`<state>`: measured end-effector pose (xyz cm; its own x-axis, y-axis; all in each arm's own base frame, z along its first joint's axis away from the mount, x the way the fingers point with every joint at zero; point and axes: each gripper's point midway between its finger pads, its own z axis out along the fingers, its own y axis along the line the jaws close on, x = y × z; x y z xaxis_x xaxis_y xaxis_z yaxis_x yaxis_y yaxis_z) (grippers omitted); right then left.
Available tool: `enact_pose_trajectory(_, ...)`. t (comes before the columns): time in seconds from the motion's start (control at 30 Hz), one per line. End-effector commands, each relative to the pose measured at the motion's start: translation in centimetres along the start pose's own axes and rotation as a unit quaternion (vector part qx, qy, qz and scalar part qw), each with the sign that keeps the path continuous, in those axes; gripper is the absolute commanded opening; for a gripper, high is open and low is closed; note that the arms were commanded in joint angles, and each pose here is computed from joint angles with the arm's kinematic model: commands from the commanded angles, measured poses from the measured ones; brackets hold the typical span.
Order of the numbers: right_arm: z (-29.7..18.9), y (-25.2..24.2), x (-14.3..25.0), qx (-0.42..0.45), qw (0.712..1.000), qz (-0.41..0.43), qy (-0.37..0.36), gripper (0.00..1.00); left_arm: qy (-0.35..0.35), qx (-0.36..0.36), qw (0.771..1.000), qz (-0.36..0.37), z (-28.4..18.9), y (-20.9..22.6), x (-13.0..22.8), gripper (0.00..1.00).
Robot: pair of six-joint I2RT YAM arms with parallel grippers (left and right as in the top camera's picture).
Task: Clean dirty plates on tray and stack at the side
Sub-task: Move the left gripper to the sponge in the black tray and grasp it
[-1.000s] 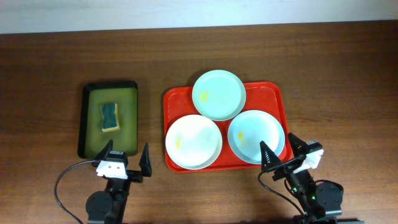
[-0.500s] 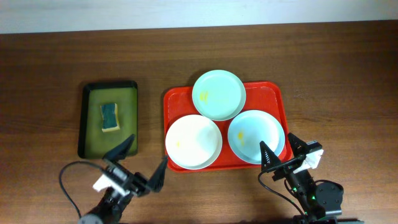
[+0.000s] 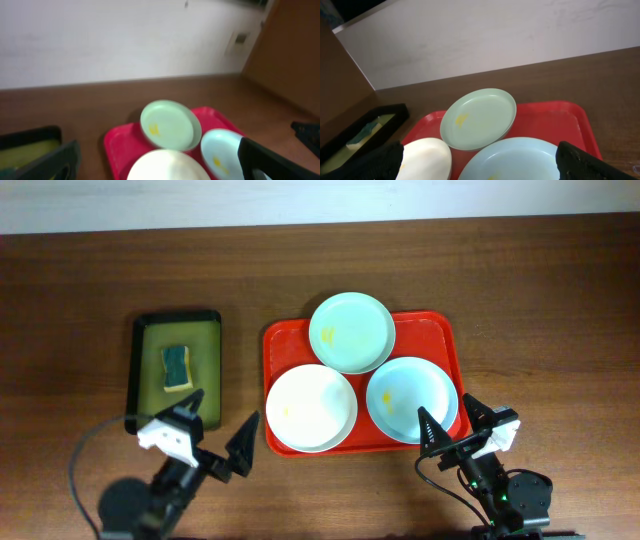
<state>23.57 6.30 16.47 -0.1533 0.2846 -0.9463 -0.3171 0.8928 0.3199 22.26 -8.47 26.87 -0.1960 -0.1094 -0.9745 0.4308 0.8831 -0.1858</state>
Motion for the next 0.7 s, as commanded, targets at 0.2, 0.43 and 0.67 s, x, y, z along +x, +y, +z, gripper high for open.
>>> enact_pose_trajectory(0.2, 0.0, 0.2, 0.3, -0.008, 1.000, 0.001, 0.004, 0.99, 0.152, -0.173, 0.973, -0.026, 2.8, 6.7, -2.4, 0.99)
enact_pose_trajectory(0.43, 0.0, 0.2, 0.3, -0.008, 1.000, 0.001, 0.004, 0.99, 0.286, -0.214, 0.931, -0.079, 6.4, 11.0, 0.5, 0.99)
enact_pose_trajectory(0.67, 0.0, 0.2, 0.3, -0.008, 1.000, 0.001, 0.004, 0.98, 0.353, -0.277, 0.881, -0.152, 7.7, 17.2, 5.4, 0.99)
